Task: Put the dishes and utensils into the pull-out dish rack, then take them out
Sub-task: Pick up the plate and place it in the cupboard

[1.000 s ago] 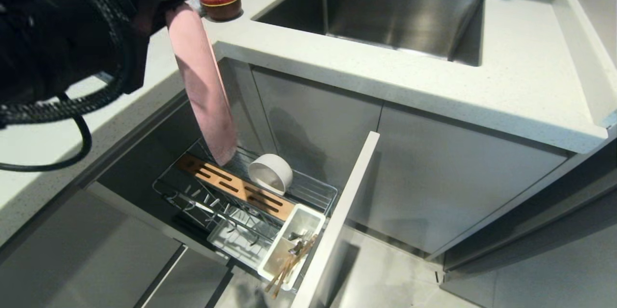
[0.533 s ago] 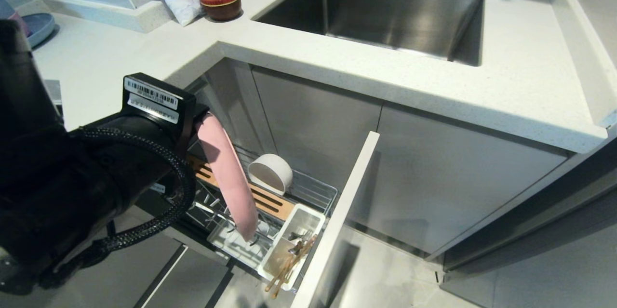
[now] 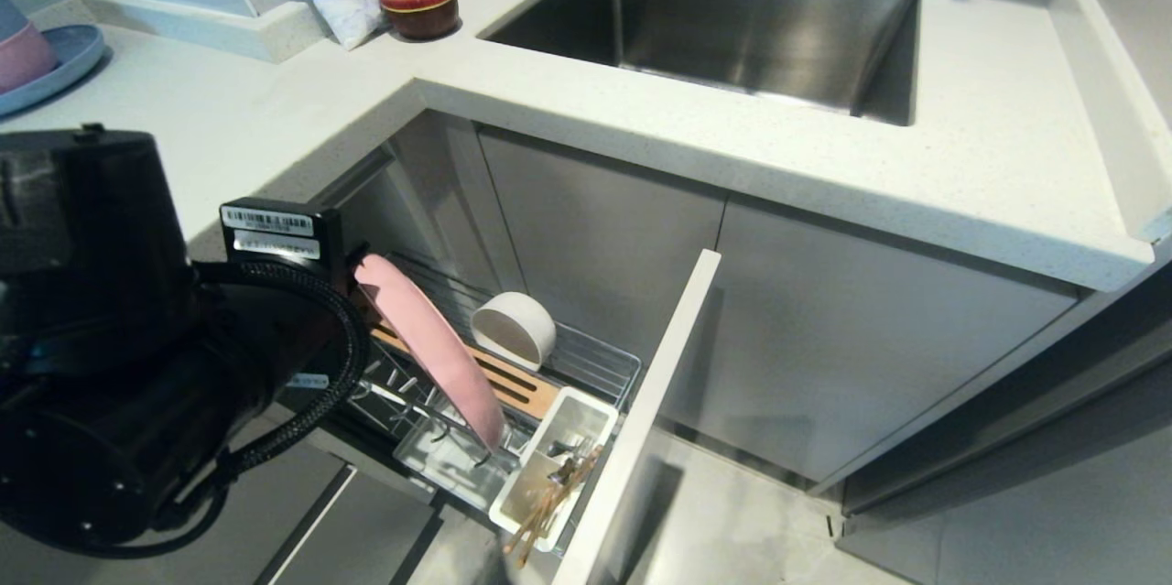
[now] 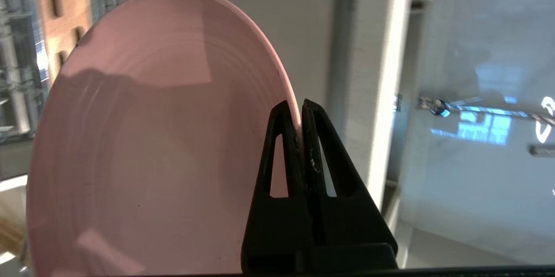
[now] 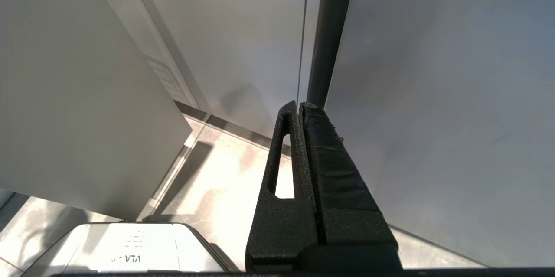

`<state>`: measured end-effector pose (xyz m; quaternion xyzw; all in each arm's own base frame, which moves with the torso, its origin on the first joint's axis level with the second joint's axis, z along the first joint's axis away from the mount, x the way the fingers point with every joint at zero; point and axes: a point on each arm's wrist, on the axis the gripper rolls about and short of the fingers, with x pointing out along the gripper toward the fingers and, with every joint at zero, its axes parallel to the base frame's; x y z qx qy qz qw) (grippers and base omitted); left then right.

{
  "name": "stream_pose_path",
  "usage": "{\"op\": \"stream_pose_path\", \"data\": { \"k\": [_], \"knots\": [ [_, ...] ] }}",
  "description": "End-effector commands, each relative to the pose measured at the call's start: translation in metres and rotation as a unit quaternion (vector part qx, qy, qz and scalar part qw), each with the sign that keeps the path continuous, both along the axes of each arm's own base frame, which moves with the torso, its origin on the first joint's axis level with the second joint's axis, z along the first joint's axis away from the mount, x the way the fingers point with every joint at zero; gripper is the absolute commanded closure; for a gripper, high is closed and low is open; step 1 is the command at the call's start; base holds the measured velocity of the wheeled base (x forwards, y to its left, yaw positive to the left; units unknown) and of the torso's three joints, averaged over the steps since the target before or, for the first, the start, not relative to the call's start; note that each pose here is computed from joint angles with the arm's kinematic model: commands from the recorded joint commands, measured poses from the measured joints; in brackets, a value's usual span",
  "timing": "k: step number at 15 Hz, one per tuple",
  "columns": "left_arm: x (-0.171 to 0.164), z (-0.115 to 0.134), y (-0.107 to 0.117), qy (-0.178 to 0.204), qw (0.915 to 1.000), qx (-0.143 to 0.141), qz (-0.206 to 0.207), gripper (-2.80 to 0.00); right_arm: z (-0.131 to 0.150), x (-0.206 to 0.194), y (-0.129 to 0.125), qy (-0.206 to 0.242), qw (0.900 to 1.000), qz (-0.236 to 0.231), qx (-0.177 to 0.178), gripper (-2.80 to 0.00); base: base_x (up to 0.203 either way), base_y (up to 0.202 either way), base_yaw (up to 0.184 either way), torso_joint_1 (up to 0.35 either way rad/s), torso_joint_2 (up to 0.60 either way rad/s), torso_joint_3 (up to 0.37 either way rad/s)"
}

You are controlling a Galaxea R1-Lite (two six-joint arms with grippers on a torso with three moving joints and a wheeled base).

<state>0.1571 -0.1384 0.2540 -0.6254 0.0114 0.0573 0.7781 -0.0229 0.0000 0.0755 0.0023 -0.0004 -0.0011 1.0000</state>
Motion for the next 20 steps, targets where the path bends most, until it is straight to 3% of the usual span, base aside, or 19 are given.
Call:
{"op": "stream_pose_path", "data": {
  "k": [1,6,12,17,20],
  "knots": [
    [0.012,-0.018,-0.003,0.023,0.9995,-0.008,0.022,0.0,-0.001,0.0,0.0,-0.001,1.0,0.0,0.0,0.0,0.0,0.0,0.0,0.0,0.0,0.0],
    [0.036,-0.042,0.006,0.054,0.9949,-0.03,0.08,0.0,-0.001,0.0,0.0,-0.001,1.0,0.0,0.0,0.0,0.0,0.0,0.0,0.0,0.0,0.0],
    [0.056,-0.056,0.015,0.068,0.9893,-0.047,0.12,0.0,-0.001,0.0,0.0,-0.001,1.0,0.0,0.0,0.0,0.0,0.0,0.0,0.0,0.0,0.0],
    [0.059,-0.047,0.014,0.044,0.991,-0.086,0.093,0.0,-0.001,0.0,0.0,-0.001,1.0,0.0,0.0,0.0,0.0,0.0,0.0,0.0,0.0,0.0],
    [0.062,-0.048,0.013,0.04,0.9909,-0.09,0.091,0.0,-0.001,0.0,0.0,-0.001,1.0,0.0,0.0,0.0,0.0,0.0,0.0,0.0,0.0,0.0]
  ]
}}
